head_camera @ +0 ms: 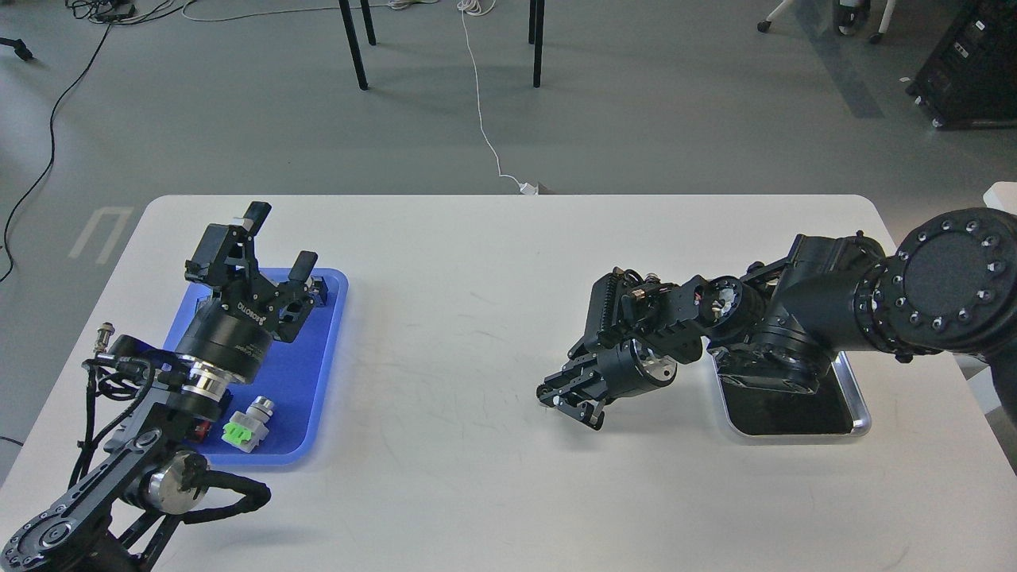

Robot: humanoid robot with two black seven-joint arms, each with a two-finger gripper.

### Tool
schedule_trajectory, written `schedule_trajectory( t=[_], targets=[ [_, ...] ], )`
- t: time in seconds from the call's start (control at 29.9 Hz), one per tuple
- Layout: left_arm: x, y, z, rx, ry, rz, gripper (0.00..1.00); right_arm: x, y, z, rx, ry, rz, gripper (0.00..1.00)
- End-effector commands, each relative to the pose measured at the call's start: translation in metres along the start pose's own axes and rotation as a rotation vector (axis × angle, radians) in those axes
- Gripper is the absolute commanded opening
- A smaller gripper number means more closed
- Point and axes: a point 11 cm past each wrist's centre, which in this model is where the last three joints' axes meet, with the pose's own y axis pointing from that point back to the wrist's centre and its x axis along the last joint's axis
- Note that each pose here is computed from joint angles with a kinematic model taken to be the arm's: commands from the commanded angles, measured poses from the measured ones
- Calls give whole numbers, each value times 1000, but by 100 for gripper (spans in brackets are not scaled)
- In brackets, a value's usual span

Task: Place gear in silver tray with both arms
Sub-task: 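Reach the right gripper to the black gear and grasp it, then carry the gear into the silver tray and open the right gripper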

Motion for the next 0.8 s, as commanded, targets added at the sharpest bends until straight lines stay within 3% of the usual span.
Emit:
schedule_trajectory(
  t=[0.0,0.37,0.53,0.77],
  targets=[
    [0,0,0,-1,0,0,98,5,3,3,-8,10,7,14],
    [-1,-1,2,-4,-2,-5,98,46,34,27,-76,83,73,15],
    [-2,-1,2,-4,-1,-9,98,11,101,68,-217,4,58,16],
    [-6,-2,1,-9,10,-11,98,-56,152,103,-361,-31,-60,16]
  ],
)
